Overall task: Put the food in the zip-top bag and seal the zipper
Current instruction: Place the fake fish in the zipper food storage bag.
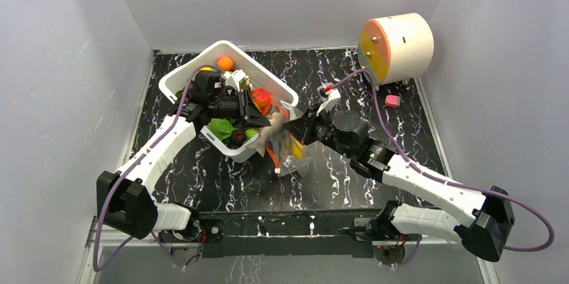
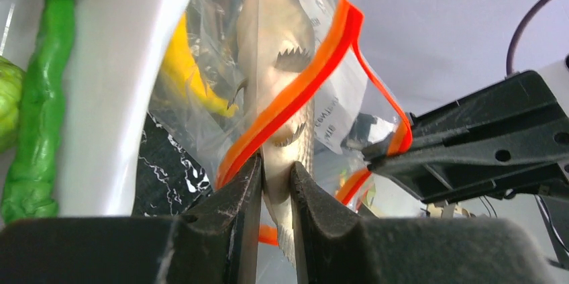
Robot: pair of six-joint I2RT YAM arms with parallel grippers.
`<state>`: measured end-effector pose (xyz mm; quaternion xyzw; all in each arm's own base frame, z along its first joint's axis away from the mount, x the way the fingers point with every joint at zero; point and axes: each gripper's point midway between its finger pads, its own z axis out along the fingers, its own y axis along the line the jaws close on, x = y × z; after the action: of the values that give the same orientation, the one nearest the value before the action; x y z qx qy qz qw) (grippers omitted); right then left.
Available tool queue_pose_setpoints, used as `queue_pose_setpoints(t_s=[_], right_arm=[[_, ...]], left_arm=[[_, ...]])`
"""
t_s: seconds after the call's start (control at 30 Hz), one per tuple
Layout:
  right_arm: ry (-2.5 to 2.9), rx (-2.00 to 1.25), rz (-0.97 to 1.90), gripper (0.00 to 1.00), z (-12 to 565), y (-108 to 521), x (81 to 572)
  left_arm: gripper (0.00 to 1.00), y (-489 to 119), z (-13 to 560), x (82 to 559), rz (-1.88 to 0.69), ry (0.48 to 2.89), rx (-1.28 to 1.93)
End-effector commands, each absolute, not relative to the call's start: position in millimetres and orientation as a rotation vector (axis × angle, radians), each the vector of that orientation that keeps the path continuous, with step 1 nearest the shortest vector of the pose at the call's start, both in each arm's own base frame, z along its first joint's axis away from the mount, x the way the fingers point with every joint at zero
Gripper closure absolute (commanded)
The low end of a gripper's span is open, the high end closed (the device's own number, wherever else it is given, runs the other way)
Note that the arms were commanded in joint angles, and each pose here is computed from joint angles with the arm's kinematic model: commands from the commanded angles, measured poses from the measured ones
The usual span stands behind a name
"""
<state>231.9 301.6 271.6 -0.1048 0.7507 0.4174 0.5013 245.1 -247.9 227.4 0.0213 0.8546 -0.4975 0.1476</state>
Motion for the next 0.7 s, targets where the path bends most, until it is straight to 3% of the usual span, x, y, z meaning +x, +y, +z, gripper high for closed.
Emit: queue_pose_setpoints(t_s=[0.0,0.67], right_arm=[[1.694,-0.254,1.125,1.0,310,313,227],[1.698,-0.247,1.226,1.0,307,327,222]], left_arm=[[1.0,-247,235,252,-1.353,2.451,0.05],[1.0,-249,211,277,-1.085,2.44,-0.099]])
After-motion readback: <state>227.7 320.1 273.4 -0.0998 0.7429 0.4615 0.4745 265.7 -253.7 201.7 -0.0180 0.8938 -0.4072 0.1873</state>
